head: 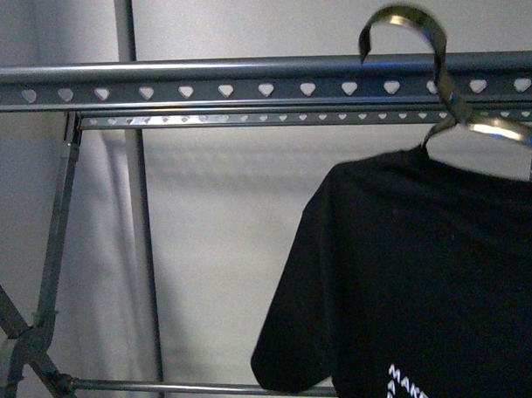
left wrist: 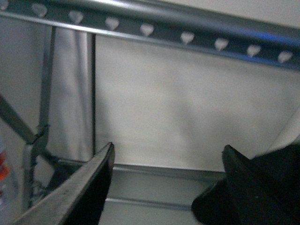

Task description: Hang clothes on hanger

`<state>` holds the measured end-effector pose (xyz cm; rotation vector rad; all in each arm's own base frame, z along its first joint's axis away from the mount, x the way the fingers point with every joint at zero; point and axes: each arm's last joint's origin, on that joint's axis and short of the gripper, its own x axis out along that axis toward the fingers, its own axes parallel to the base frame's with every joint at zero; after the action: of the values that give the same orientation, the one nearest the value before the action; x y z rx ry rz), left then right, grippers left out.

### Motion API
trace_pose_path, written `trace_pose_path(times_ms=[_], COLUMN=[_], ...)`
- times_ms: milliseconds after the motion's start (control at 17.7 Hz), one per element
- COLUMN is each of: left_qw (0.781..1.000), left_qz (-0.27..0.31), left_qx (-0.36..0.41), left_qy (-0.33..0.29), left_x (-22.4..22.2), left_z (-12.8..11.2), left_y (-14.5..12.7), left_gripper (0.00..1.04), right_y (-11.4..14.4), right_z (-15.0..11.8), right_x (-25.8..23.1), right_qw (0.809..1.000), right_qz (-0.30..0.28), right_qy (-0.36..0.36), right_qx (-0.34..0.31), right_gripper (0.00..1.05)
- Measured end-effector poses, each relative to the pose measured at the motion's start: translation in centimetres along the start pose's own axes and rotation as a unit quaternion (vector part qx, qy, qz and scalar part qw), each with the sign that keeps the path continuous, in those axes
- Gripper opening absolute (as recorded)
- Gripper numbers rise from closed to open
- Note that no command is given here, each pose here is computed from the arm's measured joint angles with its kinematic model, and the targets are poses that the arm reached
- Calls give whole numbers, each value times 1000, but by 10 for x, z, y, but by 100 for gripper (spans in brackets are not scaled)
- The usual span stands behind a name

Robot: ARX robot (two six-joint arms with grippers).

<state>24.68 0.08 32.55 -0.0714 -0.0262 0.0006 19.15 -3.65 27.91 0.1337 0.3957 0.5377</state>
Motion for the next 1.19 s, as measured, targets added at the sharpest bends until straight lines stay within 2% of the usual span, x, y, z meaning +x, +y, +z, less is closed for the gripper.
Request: trace_pose_path(times_ms=[226, 452, 565, 621, 734, 791, 847, 960, 1073, 1130, 1186], left_qw=[1000, 999, 999, 999, 999, 999, 999, 999, 999, 999, 999], left_qz=[1, 1, 1, 1, 1, 1, 1, 1, 1, 1, 1], left_qx=[25, 29, 30, 32, 33, 33, 33, 33, 33, 33, 33], left_qy=[11, 13, 13, 14, 17, 16, 14, 14, 14, 14, 8], left_x=[-29, -50, -56, -63, -83, -91, -99, -110, -121, -126, -129], left_z=[-46, -74, -81, -89, -111, -119, -126, -135, -143, -145, -150], left_y=[3, 5, 6, 6, 8, 8, 9, 9, 10, 10, 10], left_gripper=[32, 5, 4, 4, 4, 4, 4, 4, 4, 4, 4], right_y=[-9, -25, -30, -37, -65, -80, -91, -96, -95, -84, -68], right_z=[32, 54, 61, 69, 87, 91, 90, 83, 46, 31, 25], right_x=[5, 21, 27, 33, 51, 64, 79, 100, 110, 100, 83], right_qw=[993, 974, 965, 955, 914, 891, 877, 879, 893, 917, 941], right_qz=[13, 16, 16, 15, -1, -18, -32, -60, -60, -96, -144], right_qy=[-62, -97, -106, -115, -146, -155, -143, -120, -106, -137, -193], right_qx=[104, 204, 238, 274, 378, 427, 457, 458, 434, 362, 239], right_gripper=[3, 3, 3, 3, 3, 3, 3, 3, 3, 15, 33])
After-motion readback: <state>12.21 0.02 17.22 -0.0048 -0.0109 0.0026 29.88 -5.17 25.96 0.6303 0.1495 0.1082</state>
